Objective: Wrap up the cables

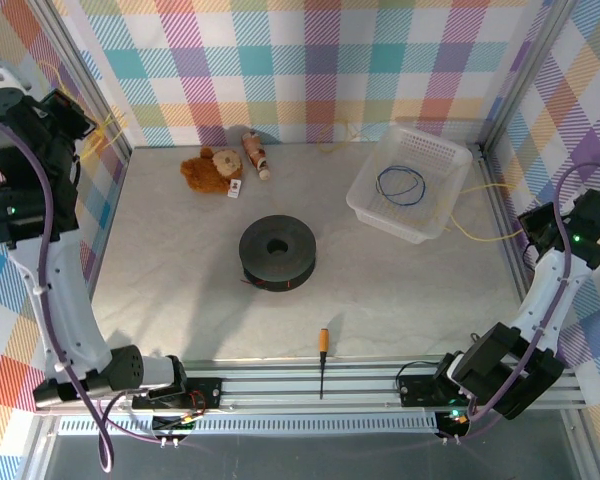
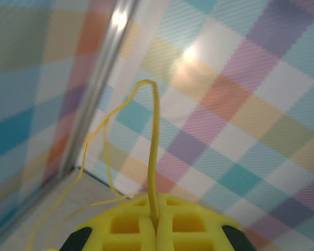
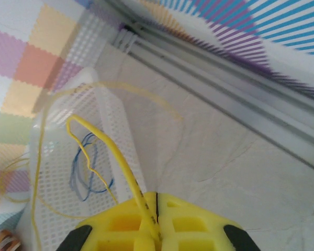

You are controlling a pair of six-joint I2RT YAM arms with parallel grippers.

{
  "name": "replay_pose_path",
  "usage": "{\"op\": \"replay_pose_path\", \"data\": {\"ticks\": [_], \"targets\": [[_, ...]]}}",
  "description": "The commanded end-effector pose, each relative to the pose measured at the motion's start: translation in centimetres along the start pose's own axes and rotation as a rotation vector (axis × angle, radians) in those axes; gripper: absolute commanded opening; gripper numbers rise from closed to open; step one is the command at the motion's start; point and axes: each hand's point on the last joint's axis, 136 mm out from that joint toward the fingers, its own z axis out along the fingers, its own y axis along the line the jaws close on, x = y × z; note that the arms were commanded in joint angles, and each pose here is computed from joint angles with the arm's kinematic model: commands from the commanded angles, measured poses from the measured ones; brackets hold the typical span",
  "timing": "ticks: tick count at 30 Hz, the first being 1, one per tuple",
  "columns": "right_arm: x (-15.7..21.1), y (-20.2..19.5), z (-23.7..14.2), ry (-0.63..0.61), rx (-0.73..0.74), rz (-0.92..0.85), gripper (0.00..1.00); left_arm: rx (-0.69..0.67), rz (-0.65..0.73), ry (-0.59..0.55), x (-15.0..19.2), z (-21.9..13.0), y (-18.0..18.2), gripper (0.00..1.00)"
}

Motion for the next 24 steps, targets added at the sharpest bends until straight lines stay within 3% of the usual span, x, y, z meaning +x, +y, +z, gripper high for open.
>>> {"op": "replay_pose_path", "data": {"ticks": [1, 7, 12, 24], "targets": [[0.6, 4.2, -0.8, 0.038, -0.209, -0.024, 0.00, 0.276, -0.082, 0.106, 2.0, 0.7, -4.6, 0.00], [2.1, 9.7, -3.4, 0.058, -0.348, -0.151, 0.00, 0.560, -0.104, 0.236, 7.3, -0.1, -11.7, 0.00], [2.1, 13.6, -3.7, 0.039, -0.377, -0.265, 0.00, 0.651, -0.022, 0.318, 12.1, -1.7, -16.0, 0.00], [2.4, 14.6, 7.6, 0.036, -0.157, -0.373, 0.00, 0.724, 0.080, 0.426, 18.5, -4.4, -18.8, 0.00]]}}
